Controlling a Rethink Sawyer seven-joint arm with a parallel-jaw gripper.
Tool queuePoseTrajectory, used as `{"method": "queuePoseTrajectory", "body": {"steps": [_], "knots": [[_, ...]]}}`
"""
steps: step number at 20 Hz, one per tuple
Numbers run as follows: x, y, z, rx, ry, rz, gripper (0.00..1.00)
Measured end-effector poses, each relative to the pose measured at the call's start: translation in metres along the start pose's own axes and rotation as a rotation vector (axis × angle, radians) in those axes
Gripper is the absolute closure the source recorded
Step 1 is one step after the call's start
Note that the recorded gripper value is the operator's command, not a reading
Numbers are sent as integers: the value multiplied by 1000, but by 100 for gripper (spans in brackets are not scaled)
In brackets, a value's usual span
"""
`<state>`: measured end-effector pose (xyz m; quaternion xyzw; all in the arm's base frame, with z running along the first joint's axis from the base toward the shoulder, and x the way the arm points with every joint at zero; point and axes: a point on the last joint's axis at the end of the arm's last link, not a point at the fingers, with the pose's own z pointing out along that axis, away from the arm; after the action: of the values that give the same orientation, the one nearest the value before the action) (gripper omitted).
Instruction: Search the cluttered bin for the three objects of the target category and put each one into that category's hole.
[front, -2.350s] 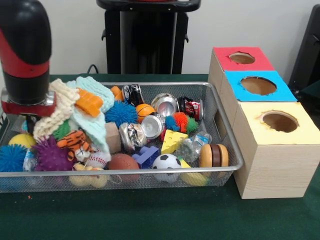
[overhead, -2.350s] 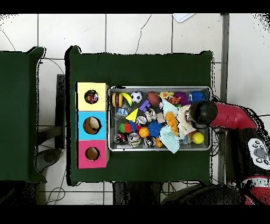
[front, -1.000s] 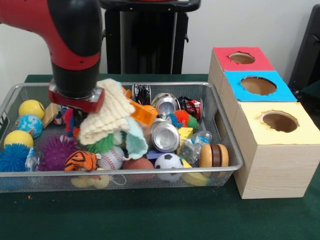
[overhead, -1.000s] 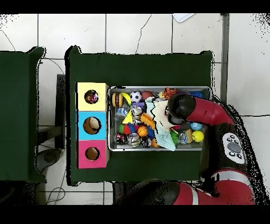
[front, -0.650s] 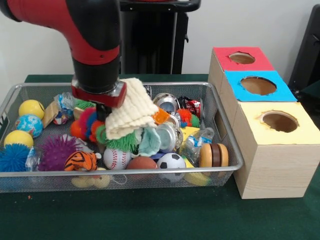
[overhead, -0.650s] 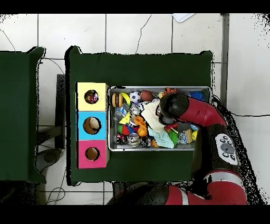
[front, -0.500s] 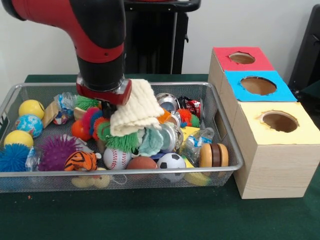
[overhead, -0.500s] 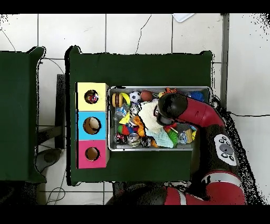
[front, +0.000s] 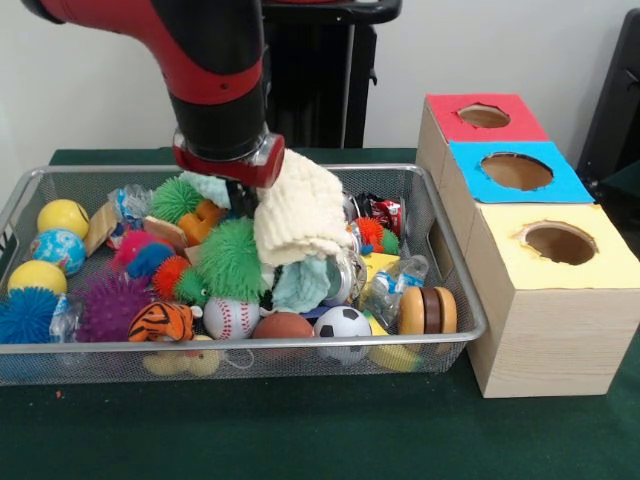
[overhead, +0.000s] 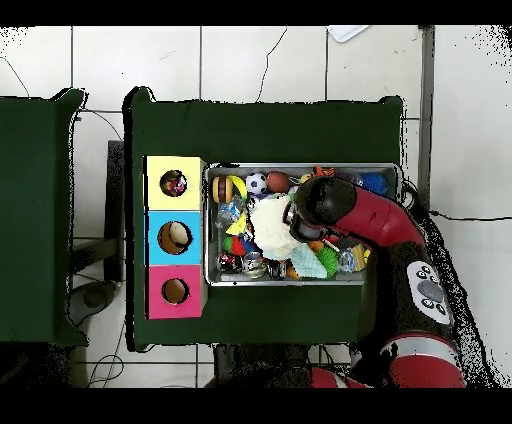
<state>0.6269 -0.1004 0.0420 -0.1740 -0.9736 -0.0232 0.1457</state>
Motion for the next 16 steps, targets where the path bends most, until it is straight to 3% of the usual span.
{"method": "queuePoseTrajectory", "body": {"steps": [8, 16], "knots": [[6, 20, -38, -73, 53, 33, 100], [3, 39, -65, -129, 37, 53, 100]]}}
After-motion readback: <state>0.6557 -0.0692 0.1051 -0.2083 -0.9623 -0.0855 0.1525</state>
